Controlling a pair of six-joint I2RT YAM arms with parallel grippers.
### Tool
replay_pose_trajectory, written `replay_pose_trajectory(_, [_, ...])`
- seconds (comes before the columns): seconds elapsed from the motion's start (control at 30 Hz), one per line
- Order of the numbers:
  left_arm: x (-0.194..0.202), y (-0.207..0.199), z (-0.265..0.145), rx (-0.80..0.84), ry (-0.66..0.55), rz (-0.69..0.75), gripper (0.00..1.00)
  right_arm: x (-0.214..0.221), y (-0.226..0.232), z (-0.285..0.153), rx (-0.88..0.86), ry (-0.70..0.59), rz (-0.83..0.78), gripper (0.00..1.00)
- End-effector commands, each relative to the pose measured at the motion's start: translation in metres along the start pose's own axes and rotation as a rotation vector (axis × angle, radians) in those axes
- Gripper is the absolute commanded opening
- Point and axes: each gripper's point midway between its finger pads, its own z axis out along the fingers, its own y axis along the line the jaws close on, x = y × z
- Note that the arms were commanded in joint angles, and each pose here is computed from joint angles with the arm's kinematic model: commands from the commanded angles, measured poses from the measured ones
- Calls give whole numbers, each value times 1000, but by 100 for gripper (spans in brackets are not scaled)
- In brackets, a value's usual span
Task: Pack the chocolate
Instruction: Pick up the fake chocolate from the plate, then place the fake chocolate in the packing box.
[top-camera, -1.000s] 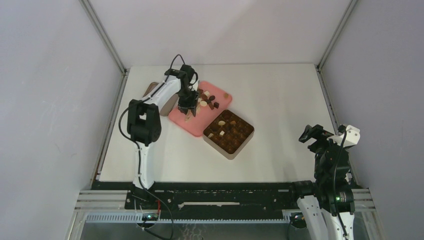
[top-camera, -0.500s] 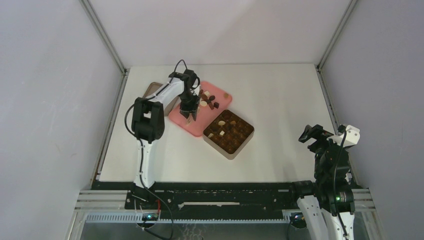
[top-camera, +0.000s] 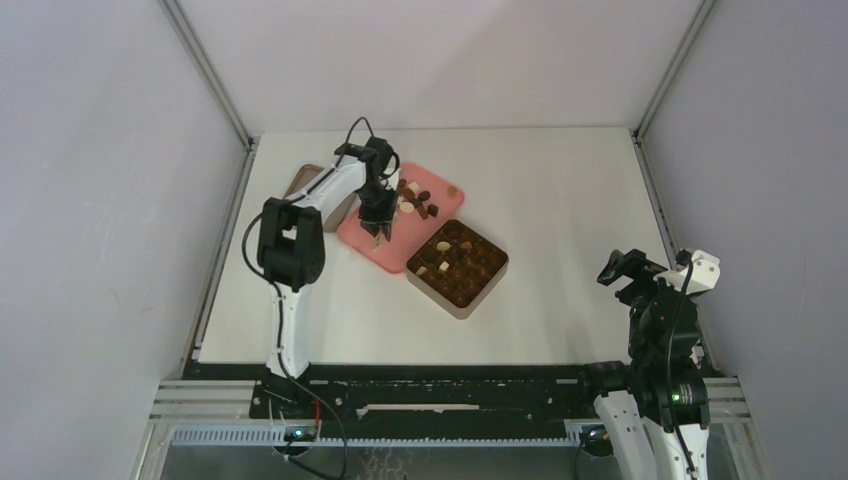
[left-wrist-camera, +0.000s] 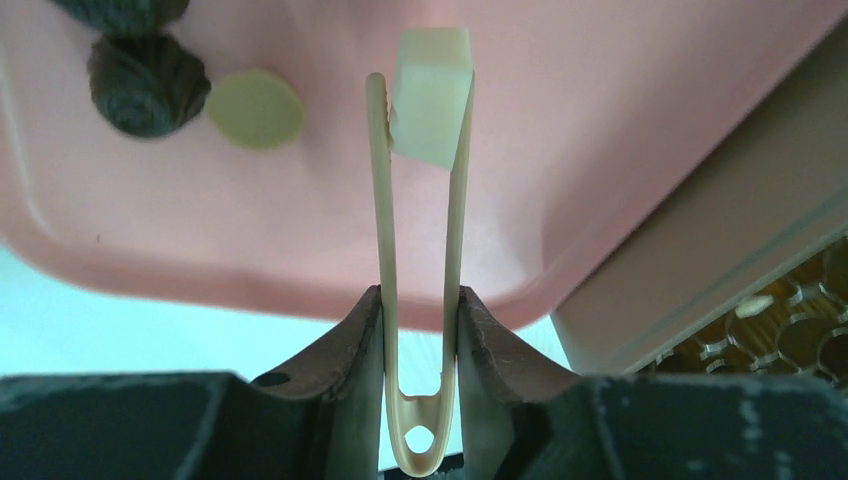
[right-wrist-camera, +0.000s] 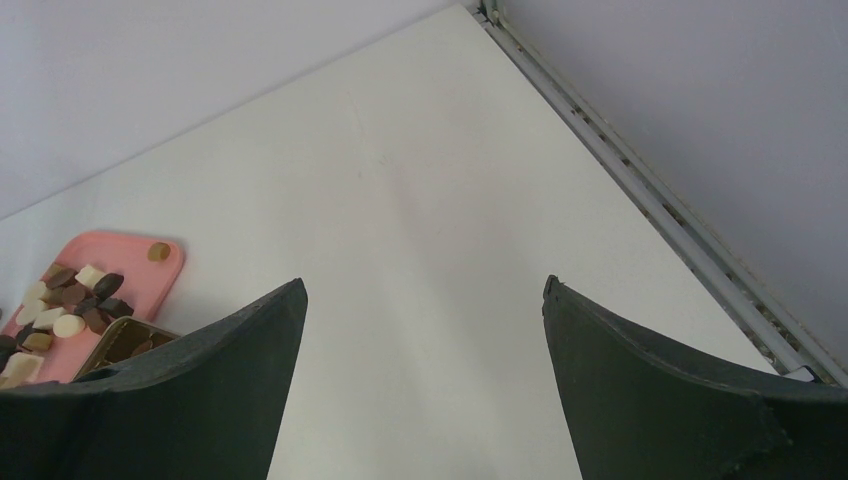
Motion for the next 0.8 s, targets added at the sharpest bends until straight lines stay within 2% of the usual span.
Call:
replay_pose_trajectory(0.0, [7,-16,-54,31,-106,46,19,-7,2,1,-7,-30,-4,96])
replay_pose_trajectory(0.47, [79,-59,-86,99,-106,198,20,-8,2,0,-9,-34,-2,96])
replay_pose_trajectory(0.77, [125,-96,-84,128,-67,321,22,-9,2,0,-10,-36,-2,96])
